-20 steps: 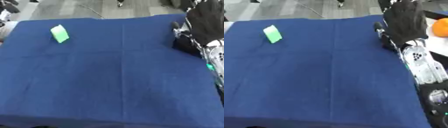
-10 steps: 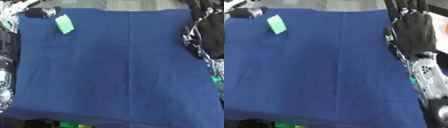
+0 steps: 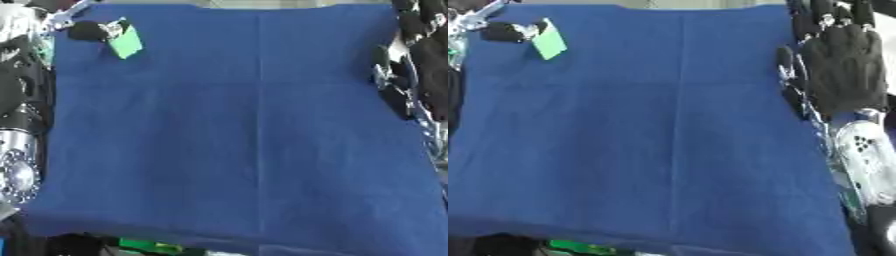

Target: Pick up the objects with one hand, pass them to the other hand, and then place them into the box on the other side of the table.

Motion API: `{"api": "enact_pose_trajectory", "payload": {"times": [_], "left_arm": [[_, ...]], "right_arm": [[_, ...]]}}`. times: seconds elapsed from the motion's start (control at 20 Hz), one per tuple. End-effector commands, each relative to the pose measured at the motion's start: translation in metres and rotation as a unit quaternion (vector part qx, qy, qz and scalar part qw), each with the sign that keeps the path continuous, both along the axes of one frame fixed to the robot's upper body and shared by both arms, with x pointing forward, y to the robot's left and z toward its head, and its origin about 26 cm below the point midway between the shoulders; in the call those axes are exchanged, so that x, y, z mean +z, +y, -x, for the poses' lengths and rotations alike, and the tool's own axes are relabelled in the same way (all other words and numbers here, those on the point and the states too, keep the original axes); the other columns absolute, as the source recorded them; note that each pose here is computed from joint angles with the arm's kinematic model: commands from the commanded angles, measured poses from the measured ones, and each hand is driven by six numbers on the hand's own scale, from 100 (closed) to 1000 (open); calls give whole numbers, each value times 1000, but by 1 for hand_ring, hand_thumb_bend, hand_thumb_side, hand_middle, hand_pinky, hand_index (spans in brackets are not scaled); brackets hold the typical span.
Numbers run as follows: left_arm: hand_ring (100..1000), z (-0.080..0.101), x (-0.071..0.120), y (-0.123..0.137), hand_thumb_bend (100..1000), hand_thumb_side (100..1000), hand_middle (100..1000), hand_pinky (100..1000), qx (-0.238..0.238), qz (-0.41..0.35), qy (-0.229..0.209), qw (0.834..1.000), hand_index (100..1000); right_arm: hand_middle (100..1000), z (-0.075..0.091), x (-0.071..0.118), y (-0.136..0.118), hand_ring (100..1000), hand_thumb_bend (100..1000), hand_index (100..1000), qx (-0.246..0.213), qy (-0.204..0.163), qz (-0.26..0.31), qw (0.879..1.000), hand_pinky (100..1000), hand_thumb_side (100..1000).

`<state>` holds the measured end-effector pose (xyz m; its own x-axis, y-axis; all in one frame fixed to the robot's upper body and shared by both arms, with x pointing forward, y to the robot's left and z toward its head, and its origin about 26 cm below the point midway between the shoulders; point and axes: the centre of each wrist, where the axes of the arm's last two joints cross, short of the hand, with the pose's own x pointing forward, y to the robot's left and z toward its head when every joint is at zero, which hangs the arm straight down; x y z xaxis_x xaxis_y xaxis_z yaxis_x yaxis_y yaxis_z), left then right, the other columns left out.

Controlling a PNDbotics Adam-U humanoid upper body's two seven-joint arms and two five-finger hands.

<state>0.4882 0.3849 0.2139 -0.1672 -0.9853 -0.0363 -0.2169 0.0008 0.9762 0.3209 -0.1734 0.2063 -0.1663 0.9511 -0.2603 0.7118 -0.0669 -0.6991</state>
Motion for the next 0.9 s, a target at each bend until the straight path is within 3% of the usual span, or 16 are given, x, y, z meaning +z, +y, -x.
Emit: {"api": "enact_pose_trajectory", "payload": {"times": [0.05, 0.2, 0.5, 0.75, 0.9], "left_arm": [[812, 2, 10, 14, 300, 686, 847, 808, 38, -8, -38, 999, 935], [805, 1, -7, 16, 304, 717, 838, 802, 55, -1, -46, 997, 934], [803, 3, -48, 22, 279, 686, 835, 796, 86, 18, -77, 993, 934], [803, 24, -107, 36, 298, 701, 835, 796, 104, 27, -92, 990, 935], [802, 33, -119, 43, 306, 667, 827, 793, 117, 43, -129, 984, 930]], "right_arm": [[916, 1, 8, 0, 620, 100, 968, 5, -17, -12, 1000, 935, 100], [913, 1, 8, -1, 625, 100, 971, 4, -18, -18, 1000, 932, 100], [908, 0, 7, -1, 632, 100, 974, 4, -21, -27, 999, 929, 100], [901, 0, 7, -1, 638, 100, 971, 8, -20, -30, 999, 925, 100], [898, 0, 6, -1, 641, 100, 969, 9, -20, -33, 999, 924, 100]]}}
